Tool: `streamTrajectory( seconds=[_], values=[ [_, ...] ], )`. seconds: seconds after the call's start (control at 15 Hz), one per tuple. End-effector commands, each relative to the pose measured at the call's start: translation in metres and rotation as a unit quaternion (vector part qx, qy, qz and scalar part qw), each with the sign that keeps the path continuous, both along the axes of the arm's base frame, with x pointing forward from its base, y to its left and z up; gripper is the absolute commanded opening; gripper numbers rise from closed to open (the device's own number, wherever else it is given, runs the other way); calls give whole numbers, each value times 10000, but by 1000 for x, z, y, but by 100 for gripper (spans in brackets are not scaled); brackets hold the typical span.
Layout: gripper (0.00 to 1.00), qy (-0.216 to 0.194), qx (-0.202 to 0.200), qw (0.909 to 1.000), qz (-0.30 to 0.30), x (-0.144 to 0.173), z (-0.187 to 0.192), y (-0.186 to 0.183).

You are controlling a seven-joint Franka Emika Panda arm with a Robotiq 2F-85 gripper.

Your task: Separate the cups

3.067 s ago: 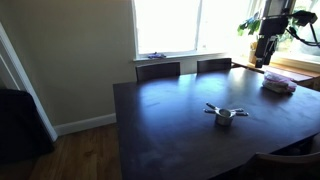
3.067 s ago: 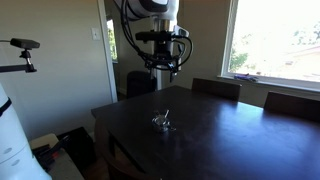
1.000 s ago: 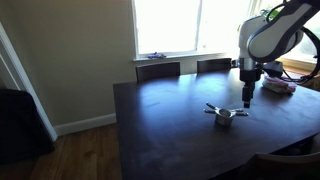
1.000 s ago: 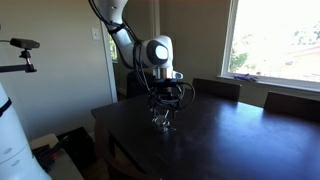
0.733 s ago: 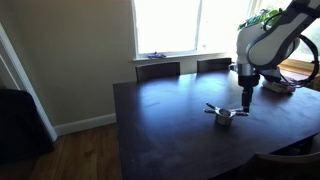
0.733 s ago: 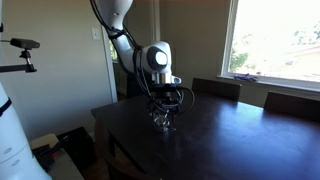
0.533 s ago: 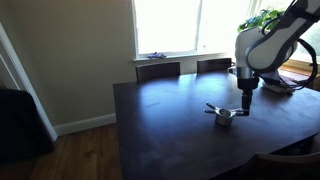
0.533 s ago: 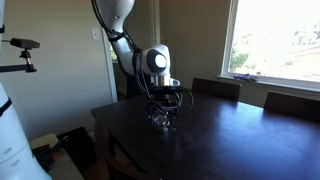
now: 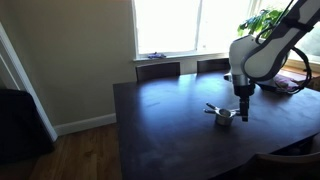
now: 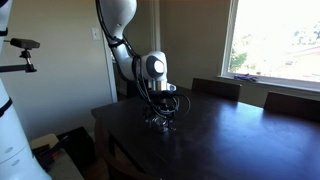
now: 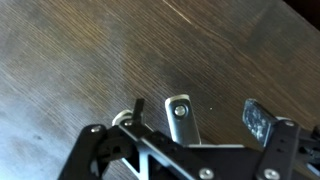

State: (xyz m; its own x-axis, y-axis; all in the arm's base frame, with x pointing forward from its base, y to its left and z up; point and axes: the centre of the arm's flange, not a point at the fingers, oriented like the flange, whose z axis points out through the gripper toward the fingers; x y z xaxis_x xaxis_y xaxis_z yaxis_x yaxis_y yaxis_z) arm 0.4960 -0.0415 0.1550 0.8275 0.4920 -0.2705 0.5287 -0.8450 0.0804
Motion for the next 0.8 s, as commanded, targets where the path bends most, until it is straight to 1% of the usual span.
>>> streamTrajectory(
  seconds=[0.0, 0.33, 0.4, 0.47, 0.73],
  values=[
    [100, 20, -79, 10000, -33, 7, -9, 8],
    [100, 54, -67, 10000, -36, 18, -19, 13],
    [92, 69, -58, 9999, -45, 19, -18, 13],
    [74, 67, -61, 9999, -46, 20, -16, 13],
    [46, 88, -19, 10000, 10, 17, -9, 15]
  ],
)
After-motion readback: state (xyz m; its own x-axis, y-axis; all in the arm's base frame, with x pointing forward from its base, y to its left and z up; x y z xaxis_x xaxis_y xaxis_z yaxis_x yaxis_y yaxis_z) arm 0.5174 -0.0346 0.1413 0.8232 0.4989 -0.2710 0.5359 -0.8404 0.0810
